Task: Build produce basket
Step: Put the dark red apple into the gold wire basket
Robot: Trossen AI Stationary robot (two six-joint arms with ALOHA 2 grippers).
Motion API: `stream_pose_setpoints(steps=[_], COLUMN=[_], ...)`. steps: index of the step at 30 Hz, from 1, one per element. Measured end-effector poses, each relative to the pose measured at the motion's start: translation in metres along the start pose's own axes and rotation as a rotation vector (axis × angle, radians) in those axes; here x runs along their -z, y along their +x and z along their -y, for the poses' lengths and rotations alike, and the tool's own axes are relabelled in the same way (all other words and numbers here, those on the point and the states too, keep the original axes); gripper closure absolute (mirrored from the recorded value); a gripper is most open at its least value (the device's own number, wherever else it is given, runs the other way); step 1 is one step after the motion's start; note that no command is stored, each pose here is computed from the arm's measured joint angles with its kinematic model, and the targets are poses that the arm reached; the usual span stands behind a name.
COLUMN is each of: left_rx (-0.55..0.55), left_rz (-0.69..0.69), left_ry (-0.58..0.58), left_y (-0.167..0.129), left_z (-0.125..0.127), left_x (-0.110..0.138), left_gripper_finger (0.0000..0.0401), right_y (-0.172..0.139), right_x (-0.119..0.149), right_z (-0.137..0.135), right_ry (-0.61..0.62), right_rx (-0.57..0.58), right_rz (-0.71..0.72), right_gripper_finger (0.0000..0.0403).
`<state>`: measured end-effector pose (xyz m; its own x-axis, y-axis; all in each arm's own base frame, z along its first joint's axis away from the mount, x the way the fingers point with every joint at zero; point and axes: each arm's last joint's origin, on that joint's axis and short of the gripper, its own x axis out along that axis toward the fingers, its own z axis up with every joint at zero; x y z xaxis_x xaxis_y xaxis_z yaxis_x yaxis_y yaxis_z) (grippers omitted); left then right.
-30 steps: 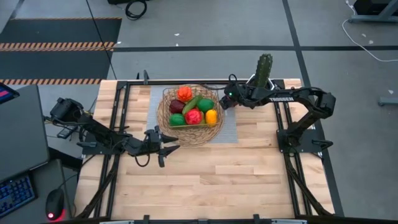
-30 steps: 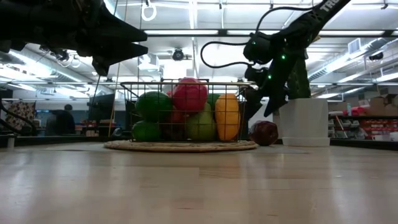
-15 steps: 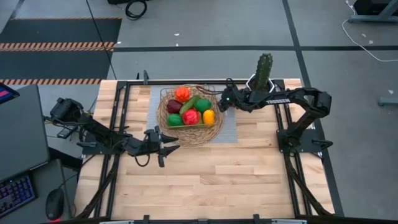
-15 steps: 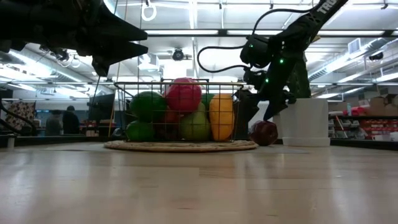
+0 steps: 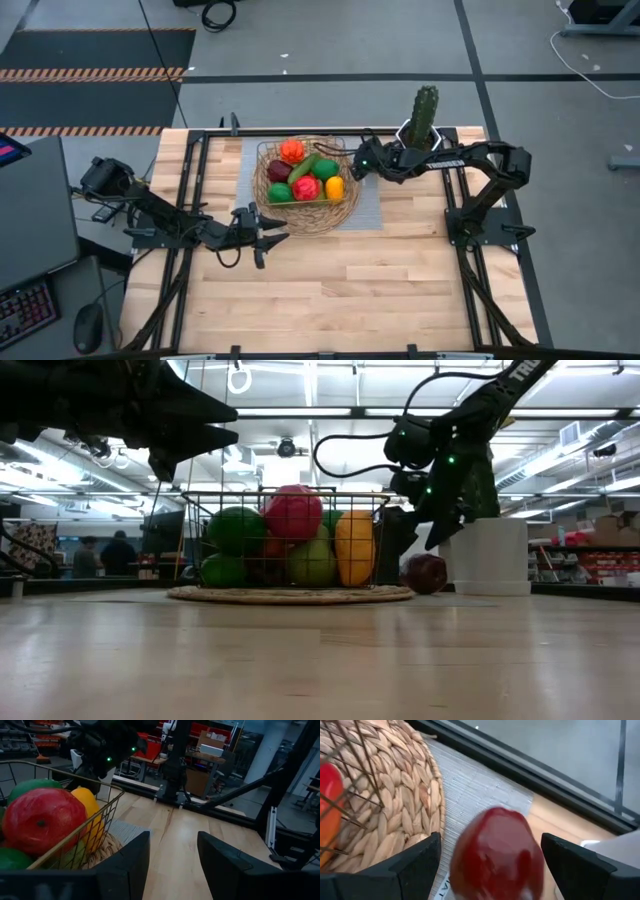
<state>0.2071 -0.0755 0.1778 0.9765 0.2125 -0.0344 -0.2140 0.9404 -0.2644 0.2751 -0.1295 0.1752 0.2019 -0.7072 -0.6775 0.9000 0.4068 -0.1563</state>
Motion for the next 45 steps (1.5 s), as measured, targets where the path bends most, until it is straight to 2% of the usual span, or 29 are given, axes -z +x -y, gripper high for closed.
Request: stream_pose_setpoints(steps=[11, 17, 30, 45], left_rx=[0.0, 0.0, 0.0, 0.0], left_rz=[0.0, 0.0, 0.0, 0.0], left_ry=[-0.003, -0.003, -0.002, -0.002], left_y=[0.0, 0.0, 0.0, 0.0], left_z=[0.0, 0.0, 0.0, 0.0], left_x=[0.0, 0.0, 0.0, 0.0], left_gripper_finger=[0.0229, 0.0229, 0.0229, 0.0229], right_y=[0.001, -0.008, -0.011, -0.052], right_x=[0.015, 0.024, 0.025, 0.013], right_z=[-0.013, -0.022, -0.024, -0.006], right_ry=[-0.046, -0.105, -0.146, -0.142], right_rx=[-0.105, -0.054, -0.055, -0.083], right_rz=[-0.13, -0.091, -0.08, -0.039], right_gripper_finger=[0.0055, 0.0055, 0.0056, 0.0056])
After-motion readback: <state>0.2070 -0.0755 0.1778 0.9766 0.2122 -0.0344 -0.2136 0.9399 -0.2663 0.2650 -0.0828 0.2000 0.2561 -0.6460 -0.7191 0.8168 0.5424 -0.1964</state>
